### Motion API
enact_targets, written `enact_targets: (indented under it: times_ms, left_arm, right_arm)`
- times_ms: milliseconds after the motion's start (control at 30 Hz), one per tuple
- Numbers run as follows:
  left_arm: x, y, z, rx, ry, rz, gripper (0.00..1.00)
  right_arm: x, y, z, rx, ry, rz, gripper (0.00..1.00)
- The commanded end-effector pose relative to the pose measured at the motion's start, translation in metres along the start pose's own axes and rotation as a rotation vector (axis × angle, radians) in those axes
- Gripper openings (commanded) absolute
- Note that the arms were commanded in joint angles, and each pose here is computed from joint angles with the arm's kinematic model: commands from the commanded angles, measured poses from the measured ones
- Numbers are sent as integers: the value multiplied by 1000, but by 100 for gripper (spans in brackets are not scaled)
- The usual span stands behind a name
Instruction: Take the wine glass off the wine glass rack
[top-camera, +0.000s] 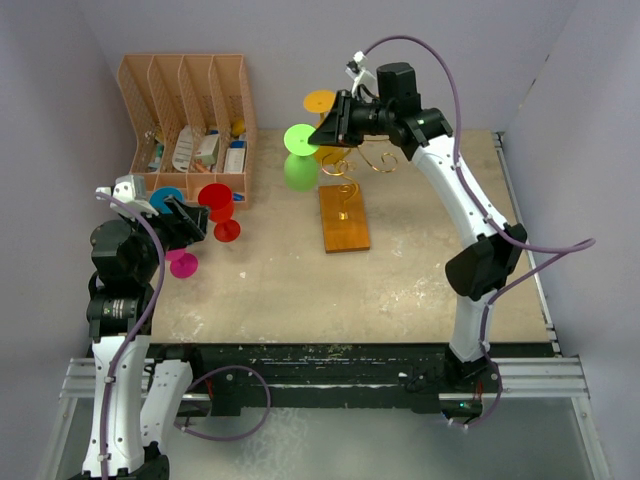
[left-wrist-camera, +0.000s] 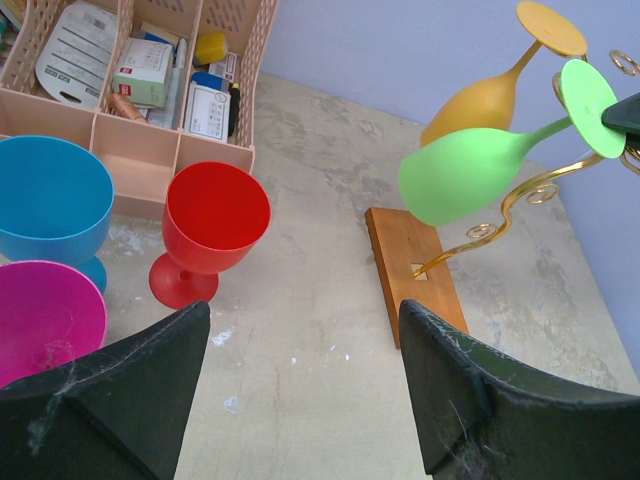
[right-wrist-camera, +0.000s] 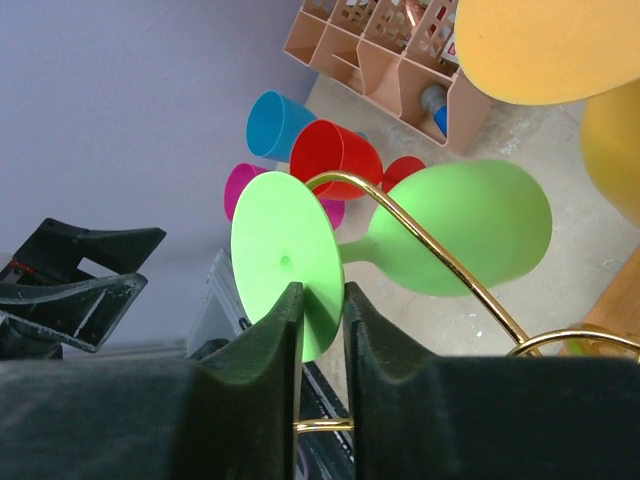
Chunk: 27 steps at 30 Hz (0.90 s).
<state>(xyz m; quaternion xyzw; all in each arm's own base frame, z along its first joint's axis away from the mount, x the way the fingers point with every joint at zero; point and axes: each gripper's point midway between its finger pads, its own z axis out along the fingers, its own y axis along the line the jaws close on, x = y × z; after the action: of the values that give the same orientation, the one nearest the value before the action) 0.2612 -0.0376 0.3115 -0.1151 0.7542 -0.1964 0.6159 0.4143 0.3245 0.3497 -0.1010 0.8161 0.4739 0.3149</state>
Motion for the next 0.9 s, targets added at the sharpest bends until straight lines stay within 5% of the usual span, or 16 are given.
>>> enact_targets:
  times_ms: [0, 233, 867]
  left_arm:
    - [-10, -6, 1, 28, -39, 24, 79]
    - [-10, -5, 1, 24, -39, 22, 80]
    - [-8, -5, 2, 19, -32, 18, 80]
  right_arm:
    - [-14, 43, -26, -100, -70, -69, 7]
    - [-22, 52, -39, -89, -116, -97, 0]
    - [-27, 62, -30, -213, -123, -41, 0]
